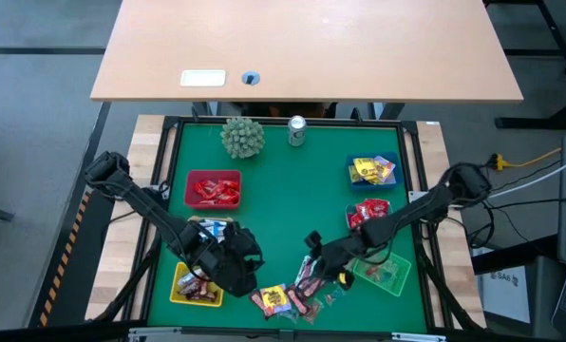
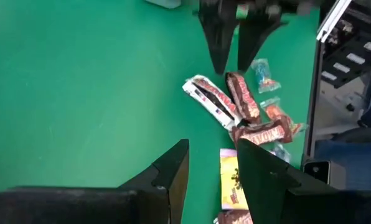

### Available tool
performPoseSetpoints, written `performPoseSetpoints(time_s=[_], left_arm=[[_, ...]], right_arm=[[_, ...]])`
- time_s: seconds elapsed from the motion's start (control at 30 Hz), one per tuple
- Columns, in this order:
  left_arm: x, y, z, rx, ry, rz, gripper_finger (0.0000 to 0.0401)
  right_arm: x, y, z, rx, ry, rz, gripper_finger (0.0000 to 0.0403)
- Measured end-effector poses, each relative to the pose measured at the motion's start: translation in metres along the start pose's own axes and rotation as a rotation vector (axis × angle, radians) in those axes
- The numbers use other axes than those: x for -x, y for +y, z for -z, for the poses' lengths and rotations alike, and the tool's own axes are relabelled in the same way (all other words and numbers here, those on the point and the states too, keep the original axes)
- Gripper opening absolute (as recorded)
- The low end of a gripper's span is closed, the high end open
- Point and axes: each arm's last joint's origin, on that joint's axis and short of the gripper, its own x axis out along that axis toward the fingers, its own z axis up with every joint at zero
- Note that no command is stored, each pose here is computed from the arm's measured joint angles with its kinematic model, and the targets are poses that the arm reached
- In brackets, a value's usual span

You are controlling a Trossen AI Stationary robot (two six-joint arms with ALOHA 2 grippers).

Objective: Sort candy
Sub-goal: Put the white-red chocolate bar into the yellow bin

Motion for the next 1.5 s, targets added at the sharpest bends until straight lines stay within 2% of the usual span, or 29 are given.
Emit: performPoseSetpoints(time_s=[0.17,0.47,0.87,1.23,1.5], left_arm=[[0.000,0.000,-0.001,0.004,-0.028,-0.013,0.0122],[0.000,0.000,-0.002,-0.002,-0.032,-0.016,0.0121],[0.000,0.000,-0.002,-0.003,-0.032,-0.016,0.0121],[0.000,0.000,-0.002,-0.003,-0.032,-0.016,0.0121],[0.000,0.000,-0.002,-0.002,-0.032,-0.016,0.0121]], right_arm=[[-0.020,0.002,0.010,0.068,0.056,-0.006,0.0184],[-0.041,0.002,0.026,0.085,0.171,0.068,0.0184],[-0.046,0.001,0.030,0.080,0.186,0.056,0.0182],[-0.046,0.001,0.030,0.070,0.189,0.057,0.0102],[-0.046,0.001,0.029,0.070,0.193,0.068,0.0091]])
